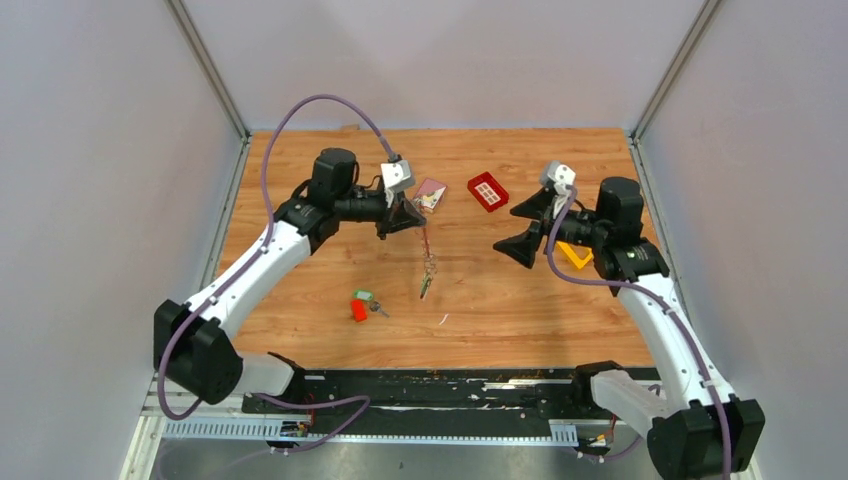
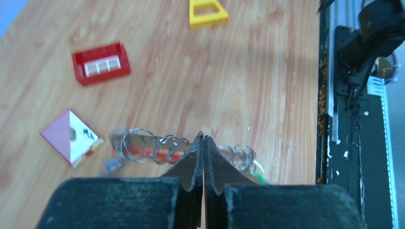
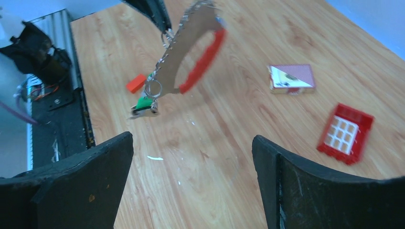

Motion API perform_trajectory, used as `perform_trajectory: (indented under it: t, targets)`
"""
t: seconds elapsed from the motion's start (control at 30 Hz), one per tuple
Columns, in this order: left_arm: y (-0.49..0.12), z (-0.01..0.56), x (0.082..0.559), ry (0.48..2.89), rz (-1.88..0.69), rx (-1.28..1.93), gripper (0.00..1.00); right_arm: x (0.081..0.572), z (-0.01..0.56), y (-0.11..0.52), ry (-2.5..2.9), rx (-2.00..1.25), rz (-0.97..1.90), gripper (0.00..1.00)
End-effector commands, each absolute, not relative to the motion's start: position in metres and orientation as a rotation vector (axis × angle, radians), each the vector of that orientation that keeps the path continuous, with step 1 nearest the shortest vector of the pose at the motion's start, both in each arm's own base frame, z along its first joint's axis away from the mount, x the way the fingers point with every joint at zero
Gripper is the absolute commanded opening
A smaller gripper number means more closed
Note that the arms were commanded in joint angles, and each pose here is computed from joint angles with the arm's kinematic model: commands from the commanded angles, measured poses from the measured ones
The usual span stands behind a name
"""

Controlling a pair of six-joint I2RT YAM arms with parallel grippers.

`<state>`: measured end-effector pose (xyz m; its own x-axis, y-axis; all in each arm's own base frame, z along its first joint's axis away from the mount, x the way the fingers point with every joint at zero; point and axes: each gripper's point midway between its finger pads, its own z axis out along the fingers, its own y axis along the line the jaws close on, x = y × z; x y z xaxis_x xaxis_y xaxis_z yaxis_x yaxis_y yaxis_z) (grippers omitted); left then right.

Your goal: Put the keys on the keyring

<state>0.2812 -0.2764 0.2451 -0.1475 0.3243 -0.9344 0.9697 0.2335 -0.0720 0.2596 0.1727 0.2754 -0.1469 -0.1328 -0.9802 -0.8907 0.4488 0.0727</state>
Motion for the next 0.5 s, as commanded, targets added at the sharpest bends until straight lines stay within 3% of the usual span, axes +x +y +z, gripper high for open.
perform_trajectory:
  t: [0.0, 0.23, 0.47]
  targets:
    - [-0.289, 0.295, 0.260, 1.398, -1.053, 1.230, 0.00, 0.247, 0.306, 0.208, 1.422, -1.100, 0.915, 0.91]
    - [-0.293, 0.312, 0.233, 1.259, -1.115, 1.239, 0.00, 0.236, 0.310, 0.245, 1.343, -1.242, 0.970, 0.70]
    - [-0.301, 0.309, 0.204, 1.182, -1.185, 1.282, 0.00, 0.216, 0.303, 0.271, 1.256, -1.375, 0.940, 0.58]
